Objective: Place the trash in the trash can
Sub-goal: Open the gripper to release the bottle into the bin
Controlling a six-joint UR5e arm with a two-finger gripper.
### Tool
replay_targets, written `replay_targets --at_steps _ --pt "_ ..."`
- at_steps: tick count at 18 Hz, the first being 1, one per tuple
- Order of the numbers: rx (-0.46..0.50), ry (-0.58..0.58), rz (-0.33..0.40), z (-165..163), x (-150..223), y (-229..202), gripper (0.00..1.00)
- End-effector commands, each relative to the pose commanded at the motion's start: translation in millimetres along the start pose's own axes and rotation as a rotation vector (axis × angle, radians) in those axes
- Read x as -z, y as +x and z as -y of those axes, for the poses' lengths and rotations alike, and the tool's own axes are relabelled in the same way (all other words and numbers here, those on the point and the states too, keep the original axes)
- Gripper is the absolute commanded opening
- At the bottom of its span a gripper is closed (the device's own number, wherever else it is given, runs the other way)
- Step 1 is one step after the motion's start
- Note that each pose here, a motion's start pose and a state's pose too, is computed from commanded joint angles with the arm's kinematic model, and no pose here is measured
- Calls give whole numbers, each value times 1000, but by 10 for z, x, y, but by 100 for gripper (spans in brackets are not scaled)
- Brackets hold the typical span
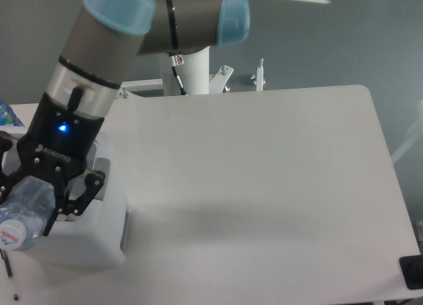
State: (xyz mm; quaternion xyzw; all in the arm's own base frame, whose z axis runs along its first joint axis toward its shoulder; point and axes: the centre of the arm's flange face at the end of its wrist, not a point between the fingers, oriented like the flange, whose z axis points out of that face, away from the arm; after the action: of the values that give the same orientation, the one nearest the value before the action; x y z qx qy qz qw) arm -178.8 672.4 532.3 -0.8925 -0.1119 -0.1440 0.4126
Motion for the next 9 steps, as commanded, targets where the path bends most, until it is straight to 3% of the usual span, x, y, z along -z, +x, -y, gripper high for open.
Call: replay_targets --at_steps 6,8,9 --pt "-33 -20 2 -90 -77 -12 74" --pt "-36 -17 5 -82 -56 -3 93" --pt "-36 -16 8 -81 -42 3 95"
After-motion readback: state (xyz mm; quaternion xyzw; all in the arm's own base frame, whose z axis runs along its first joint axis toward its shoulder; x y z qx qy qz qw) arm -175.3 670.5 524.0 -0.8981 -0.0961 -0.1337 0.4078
